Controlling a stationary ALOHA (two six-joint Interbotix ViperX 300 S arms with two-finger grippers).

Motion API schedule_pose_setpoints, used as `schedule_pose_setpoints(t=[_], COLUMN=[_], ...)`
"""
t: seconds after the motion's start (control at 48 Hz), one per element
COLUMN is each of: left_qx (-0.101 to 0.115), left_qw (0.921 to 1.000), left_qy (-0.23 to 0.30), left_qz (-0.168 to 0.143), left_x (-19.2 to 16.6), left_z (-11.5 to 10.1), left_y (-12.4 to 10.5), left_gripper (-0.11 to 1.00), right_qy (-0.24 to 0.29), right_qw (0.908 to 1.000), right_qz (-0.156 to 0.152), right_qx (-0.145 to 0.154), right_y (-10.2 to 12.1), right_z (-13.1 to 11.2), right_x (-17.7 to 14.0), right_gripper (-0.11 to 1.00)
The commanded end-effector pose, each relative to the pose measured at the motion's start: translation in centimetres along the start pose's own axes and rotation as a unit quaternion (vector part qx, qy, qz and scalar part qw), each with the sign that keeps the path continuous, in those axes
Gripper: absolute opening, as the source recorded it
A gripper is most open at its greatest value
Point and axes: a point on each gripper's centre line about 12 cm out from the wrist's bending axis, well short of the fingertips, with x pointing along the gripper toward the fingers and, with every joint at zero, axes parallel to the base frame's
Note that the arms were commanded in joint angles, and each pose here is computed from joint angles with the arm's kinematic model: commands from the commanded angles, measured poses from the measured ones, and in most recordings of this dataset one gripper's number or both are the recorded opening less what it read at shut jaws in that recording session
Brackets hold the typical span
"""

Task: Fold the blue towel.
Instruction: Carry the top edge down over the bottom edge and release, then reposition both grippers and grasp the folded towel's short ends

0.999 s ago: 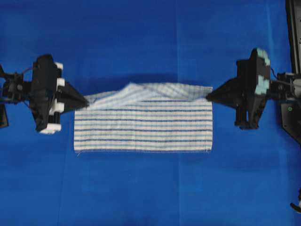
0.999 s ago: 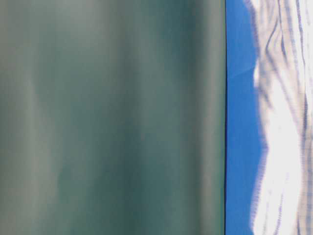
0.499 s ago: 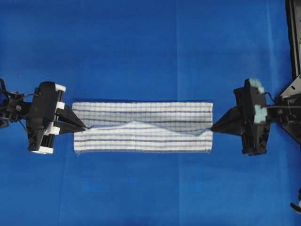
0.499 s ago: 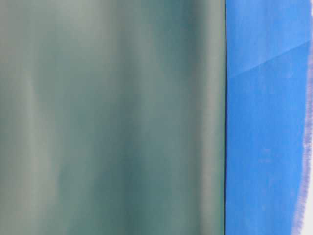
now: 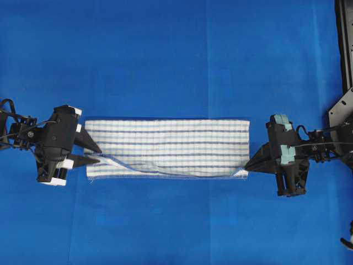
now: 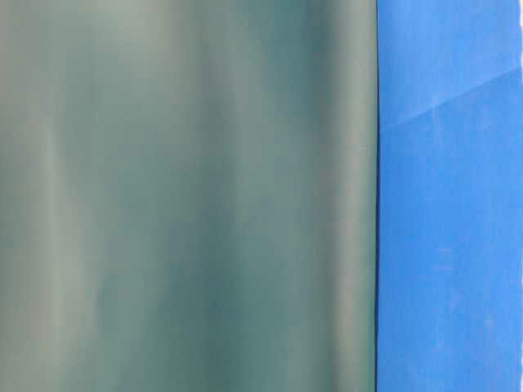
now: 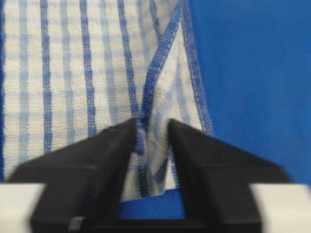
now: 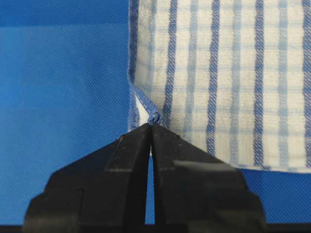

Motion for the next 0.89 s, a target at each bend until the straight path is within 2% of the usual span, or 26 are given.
schedule_pose_setpoints(t=[0.0,0.104,0.187,0.312,0.375,0.541,0.708,0.874], left_qx=[0.000,0.000,-0.001,0.001,0.002,0.000,-0.015,-0.035], left_qw=[0.9999,0.9999,1.0000,1.0000,1.0000,0.9999,0.9993,0.9980], left_qy=[-0.013,-0.011,-0.008,-0.007,-0.007,-0.011,-0.020,-0.008], left_qz=[-0.003,-0.003,-0.002,-0.003,-0.003,0.005,0.027,0.051], left_x=[0.1,0.1,0.1,-0.3,-0.7,-2.3,-3.4,-3.1], left_z=[0.8,0.8,0.8,1.1,1.4,2.4,2.7,2.3], left_y=[-0.2,-0.2,-0.2,-0.3,-0.2,0.2,1.8,3.5], left_gripper=[0.38,0.55,0.64,0.64,0.64,0.64,0.64,0.64], right_qy=[-0.011,-0.008,-0.008,-0.016,-0.024,-0.041,-0.044,-0.042], right_qw=[0.9999,0.9999,0.9999,0.9998,0.9995,0.9991,0.9979,0.9953], right_qz=[0.008,0.008,0.009,0.014,0.018,0.014,-0.036,-0.078], right_qx=[0.000,0.004,0.005,-0.001,-0.004,-0.001,0.032,0.039], right_y=[0.7,0.9,0.9,1.2,1.3,0.7,-2.6,-5.2], right_z=[0.8,0.9,1.0,1.4,1.8,3.2,4.1,4.5], right_x=[0.2,0.4,0.4,0.1,-0.5,-2.3,-3.7,-4.0], right_gripper=[0.01,0.14,0.36,0.74,0.88,0.83,0.84,0.84])
